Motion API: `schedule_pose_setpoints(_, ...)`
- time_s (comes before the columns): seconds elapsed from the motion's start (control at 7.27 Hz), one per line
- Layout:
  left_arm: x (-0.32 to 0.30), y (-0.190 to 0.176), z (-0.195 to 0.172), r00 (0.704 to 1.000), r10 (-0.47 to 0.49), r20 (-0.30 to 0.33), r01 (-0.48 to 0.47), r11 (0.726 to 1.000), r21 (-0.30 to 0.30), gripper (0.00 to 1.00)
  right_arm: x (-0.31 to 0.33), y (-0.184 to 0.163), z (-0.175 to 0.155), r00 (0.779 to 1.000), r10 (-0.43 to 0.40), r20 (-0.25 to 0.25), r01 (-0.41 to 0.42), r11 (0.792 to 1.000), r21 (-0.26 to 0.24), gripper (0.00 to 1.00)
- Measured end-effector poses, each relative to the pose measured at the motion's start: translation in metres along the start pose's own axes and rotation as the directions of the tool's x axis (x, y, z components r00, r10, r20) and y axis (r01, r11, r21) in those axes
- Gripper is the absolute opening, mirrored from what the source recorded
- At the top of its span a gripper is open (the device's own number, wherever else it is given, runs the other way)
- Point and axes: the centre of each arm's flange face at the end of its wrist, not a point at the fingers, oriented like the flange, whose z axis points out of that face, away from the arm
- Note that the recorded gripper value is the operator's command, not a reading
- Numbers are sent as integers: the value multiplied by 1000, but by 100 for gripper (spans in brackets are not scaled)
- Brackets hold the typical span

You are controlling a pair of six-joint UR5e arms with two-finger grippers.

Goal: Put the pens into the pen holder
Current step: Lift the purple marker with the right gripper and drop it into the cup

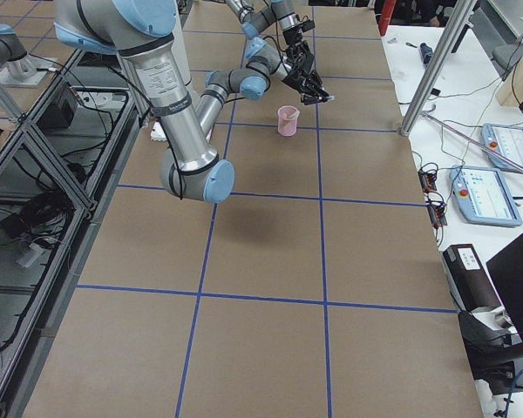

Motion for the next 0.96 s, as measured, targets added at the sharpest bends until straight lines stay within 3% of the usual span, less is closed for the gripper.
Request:
schedule_pose_setpoints(0.55,0,0,0,1000,0,0,0,1000,0,99,-24,68,-3,1000,-2,7,2,999,34,0)
schedule_pose_setpoints(0.96,0,0,0,1000,0,0,0,1000,0,99,-17,102,-14,999,-32,21,31,999,26,0)
